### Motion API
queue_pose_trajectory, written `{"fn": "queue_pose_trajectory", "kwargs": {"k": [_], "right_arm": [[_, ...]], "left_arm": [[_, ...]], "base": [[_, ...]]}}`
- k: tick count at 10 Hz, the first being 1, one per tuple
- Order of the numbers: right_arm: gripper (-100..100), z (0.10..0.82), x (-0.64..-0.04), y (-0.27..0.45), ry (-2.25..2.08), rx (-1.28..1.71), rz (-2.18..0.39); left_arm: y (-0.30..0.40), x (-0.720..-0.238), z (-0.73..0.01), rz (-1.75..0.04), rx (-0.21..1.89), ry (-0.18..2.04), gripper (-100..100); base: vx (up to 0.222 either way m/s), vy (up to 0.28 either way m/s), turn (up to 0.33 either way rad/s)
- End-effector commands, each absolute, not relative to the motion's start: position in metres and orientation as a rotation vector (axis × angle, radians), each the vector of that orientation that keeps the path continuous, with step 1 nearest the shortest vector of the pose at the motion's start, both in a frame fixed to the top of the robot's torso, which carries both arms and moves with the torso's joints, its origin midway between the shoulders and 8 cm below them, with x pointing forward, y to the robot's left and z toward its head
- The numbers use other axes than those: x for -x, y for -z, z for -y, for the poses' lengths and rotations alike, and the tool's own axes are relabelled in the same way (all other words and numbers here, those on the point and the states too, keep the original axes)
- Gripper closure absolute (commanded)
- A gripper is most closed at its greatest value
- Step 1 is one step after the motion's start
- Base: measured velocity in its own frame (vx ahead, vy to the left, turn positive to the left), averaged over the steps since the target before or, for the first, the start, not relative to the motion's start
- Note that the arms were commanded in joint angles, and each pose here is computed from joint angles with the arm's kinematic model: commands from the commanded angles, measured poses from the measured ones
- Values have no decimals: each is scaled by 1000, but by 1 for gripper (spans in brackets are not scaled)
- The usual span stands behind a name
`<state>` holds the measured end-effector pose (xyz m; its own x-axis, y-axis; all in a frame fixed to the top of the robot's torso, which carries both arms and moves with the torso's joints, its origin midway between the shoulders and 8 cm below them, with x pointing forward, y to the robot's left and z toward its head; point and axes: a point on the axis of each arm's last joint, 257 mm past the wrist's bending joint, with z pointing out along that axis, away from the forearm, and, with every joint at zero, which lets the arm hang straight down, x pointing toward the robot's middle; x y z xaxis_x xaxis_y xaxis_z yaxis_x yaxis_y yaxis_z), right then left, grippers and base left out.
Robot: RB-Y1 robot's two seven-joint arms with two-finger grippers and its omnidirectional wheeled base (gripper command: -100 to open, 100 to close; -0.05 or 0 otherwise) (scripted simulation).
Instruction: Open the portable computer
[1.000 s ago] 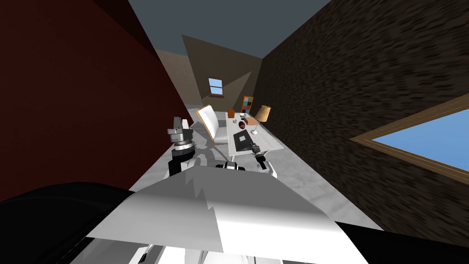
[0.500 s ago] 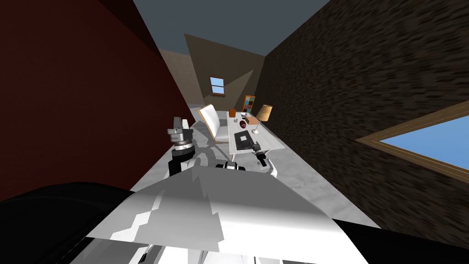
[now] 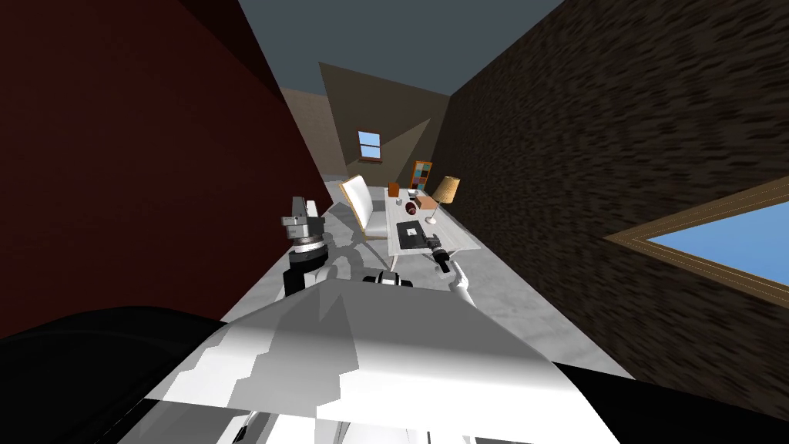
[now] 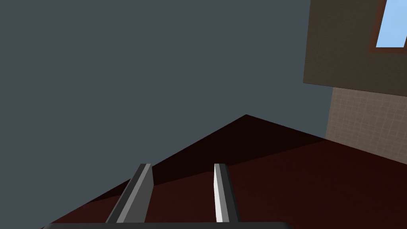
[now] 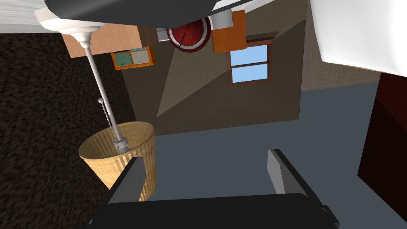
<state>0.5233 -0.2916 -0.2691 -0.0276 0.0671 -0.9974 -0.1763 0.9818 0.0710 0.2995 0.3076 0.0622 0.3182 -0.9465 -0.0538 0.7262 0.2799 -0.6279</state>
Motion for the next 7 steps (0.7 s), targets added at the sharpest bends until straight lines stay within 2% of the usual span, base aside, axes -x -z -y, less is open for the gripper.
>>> {"fn": "queue_pose_trajectory", "kwargs": {"k": [1,2,7], "right_arm": [[-100,296,-529,262,-189,82,-1585],[0,298,-530,261,-188,78,-1587],[0,297,-529,262,-189,78,-1587]], "left_arm": [[-62,-300,-308,-467,555,1177,0],[-62,-300,-308,-467,555,1177,0],[-62,-300,-308,-467,555,1177,0]], "base": [[-33,0,10],[-8,0,-3],[0,0,0]]}}
